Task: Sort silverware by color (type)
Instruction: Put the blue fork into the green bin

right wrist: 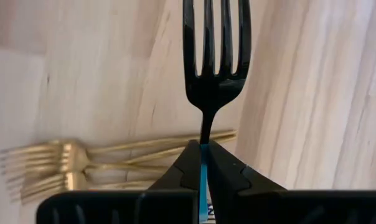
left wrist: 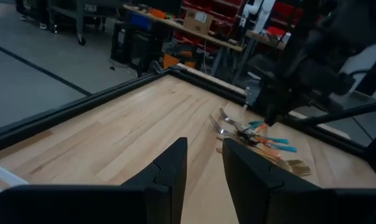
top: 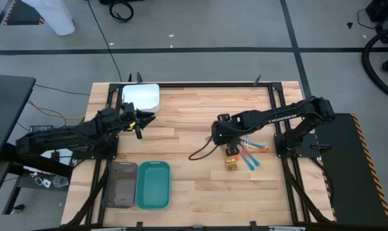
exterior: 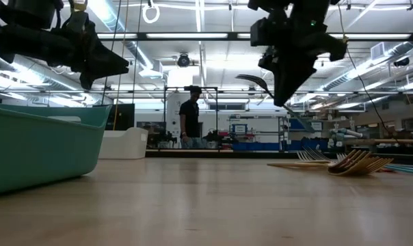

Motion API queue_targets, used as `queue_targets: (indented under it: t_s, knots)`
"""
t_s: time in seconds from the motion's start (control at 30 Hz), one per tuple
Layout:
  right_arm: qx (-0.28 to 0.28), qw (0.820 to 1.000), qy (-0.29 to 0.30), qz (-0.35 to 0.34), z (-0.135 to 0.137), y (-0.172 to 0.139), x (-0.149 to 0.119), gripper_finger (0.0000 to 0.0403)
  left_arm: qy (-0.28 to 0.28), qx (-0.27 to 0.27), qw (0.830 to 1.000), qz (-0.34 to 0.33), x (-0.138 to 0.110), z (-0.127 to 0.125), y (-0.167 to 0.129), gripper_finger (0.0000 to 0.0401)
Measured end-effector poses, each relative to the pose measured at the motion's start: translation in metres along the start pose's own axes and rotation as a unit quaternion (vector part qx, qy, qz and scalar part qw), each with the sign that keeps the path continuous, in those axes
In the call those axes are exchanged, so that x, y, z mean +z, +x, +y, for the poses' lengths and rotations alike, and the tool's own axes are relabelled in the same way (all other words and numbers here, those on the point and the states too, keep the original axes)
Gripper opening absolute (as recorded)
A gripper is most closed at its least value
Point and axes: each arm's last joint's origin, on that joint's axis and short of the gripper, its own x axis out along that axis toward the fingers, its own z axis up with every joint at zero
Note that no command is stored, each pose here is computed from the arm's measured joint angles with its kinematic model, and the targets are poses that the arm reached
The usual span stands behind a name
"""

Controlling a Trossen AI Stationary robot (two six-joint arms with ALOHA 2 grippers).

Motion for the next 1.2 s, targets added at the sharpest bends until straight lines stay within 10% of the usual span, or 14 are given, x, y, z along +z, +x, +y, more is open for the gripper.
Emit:
queue_targets:
  t_s: [0.4,0.87,1.2]
  knots:
    - [0.003,0.999,0.014,-0.039,-0.014,0.019,0.022,0.0019,-0.002,0.019,0.999,0.03,0.007,-0.002,0.01,0.0176]
    - [-0.056,0.984,-0.138,-0.1,0.025,0.039,0.088,0.0019,-0.027,-0.016,0.997,0.076,0.023,-0.01,0.008,0.0181]
    - [-0.168,0.941,-0.248,-0.155,0.069,0.039,0.12,0.0018,-0.028,-0.076,0.994,0.068,0.027,-0.014,0.006,0.0181]
